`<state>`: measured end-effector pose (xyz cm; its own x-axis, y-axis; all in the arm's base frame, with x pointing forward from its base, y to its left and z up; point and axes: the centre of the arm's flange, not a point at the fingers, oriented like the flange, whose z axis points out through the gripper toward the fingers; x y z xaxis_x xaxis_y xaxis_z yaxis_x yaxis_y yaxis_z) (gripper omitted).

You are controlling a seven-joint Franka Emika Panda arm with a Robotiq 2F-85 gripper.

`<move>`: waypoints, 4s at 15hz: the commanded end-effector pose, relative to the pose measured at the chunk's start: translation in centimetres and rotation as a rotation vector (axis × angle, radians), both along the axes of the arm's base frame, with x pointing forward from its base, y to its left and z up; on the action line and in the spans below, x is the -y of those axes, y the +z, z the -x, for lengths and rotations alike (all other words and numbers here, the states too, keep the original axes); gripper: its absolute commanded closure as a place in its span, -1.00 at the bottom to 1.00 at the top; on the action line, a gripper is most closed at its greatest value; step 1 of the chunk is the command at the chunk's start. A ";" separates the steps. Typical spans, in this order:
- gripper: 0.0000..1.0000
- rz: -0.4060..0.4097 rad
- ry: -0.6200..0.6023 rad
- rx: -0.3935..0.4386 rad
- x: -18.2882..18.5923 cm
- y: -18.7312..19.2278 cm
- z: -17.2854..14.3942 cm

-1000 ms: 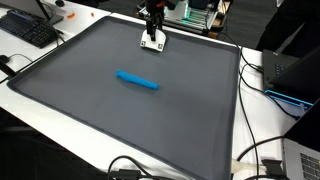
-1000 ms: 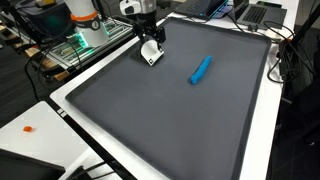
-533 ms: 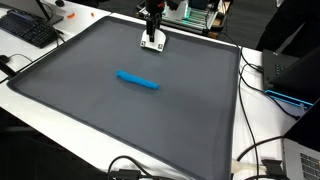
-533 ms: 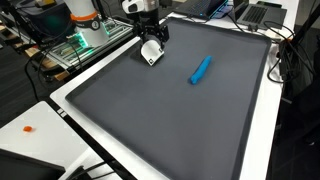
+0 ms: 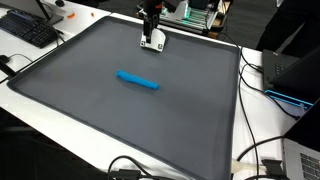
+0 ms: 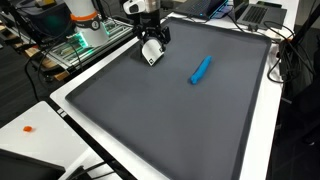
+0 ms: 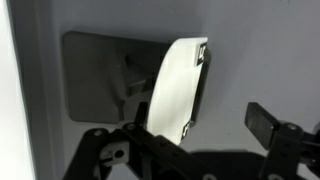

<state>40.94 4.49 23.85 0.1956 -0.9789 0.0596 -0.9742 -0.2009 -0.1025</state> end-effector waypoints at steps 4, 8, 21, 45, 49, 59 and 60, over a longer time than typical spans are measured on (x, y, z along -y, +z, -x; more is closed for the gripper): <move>-0.27 0.000 -0.048 0.017 0.0 -1.4 -0.6; 0.39 -0.003 -0.062 0.020 0.2 -1.3 -0.8; 0.98 -0.012 -0.093 0.005 0.2 0.9 -1.3; 0.98 0.105 0.943 -0.109 -9.5 10.4 -11.8; 0.98 0.098 0.973 -0.097 -9.4 10.2 -11.6; 0.98 0.099 1.013 -0.086 -9.8 10.0 -12.5; 0.98 0.108 1.069 -0.069 -10.2 10.1 -13.4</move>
<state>52.88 13.94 34.08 0.9263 -0.3691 0.0753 -0.3719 -0.9279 0.0270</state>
